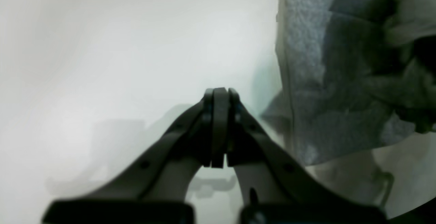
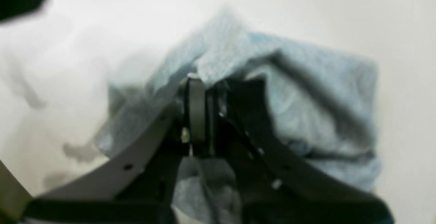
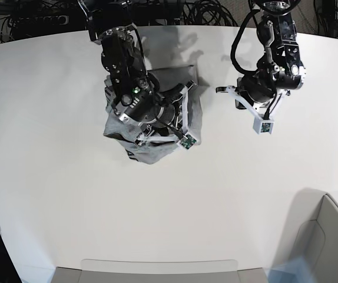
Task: Fold the T-shirt properly
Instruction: 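Press and tuck the folded bundle with the right gripper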
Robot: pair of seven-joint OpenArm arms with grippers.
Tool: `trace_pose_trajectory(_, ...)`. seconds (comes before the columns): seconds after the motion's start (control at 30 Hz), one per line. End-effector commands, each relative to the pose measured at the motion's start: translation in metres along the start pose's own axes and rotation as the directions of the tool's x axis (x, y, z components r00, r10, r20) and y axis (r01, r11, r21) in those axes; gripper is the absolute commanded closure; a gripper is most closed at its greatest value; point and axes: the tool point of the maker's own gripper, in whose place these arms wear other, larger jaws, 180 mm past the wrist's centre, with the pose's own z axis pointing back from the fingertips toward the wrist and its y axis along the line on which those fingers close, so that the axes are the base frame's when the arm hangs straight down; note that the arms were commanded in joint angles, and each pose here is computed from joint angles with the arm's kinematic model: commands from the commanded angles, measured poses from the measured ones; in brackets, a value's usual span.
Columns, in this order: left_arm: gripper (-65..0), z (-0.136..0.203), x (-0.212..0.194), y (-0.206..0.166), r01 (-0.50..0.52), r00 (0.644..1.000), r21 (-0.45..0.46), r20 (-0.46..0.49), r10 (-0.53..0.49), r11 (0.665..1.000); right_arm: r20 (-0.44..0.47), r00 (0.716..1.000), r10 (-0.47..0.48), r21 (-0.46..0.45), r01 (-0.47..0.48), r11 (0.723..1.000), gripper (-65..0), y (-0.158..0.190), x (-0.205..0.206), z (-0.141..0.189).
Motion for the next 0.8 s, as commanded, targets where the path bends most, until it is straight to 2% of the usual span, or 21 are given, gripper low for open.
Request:
trace_pose_trajectory(0.0,0.0,0.004,0.007,-0.001,0.002,1.000,-0.003,0.018,-0.002,1.000,0.044,0.999,0.019,0.001,-0.019,1.000,0.0,0.000,0.017,0.001)
trace_pose_trajectory(0.13,0.0,0.004,0.007,-0.001,0.002,1.000,-0.002,0.018,-0.002,1.000,0.037,0.999,0.034,0.022,-0.035,0.999,-0.8,0.008,0.018,-0.003)
trace_pose_trajectory(0.33,0.0,0.004,0.007,-0.001,0.002,1.000,-0.002,0.018,-0.002,1.000,0.103,0.992,0.072,0.005,-0.073,0.997,-21.3,0.013,0.035,0.012)
trace_pose_trajectory(0.47,0.0,0.004,0.007,-0.001,0.003,1.000,-0.002,0.018,-0.003,1.000,0.138,0.984,0.110,0.007,-0.112,0.994,-29.7,0.024,0.044,0.020)
trace_pose_trajectory(0.57,0.0,0.003,0.006,-0.003,0.008,1.000,-0.006,0.017,-0.008,1.000,0.181,0.973,0.145,0.005,-0.149,0.989,-30.0,0.035,0.054,0.031)
trace_pose_trajectory(0.67,0.0,0.003,0.006,-0.003,0.008,1.000,-0.006,0.017,-0.008,1.000,0.228,0.961,0.159,-0.046,-0.152,0.987,-30.0,0.026,0.059,0.050)
trace_pose_trajectory(0.77,0.0,0.004,0.006,-0.001,0.005,1.000,-0.003,0.018,-0.005,1.000,0.250,0.959,0.137,-0.160,-0.099,0.982,-27.8,-0.011,0.053,0.074)
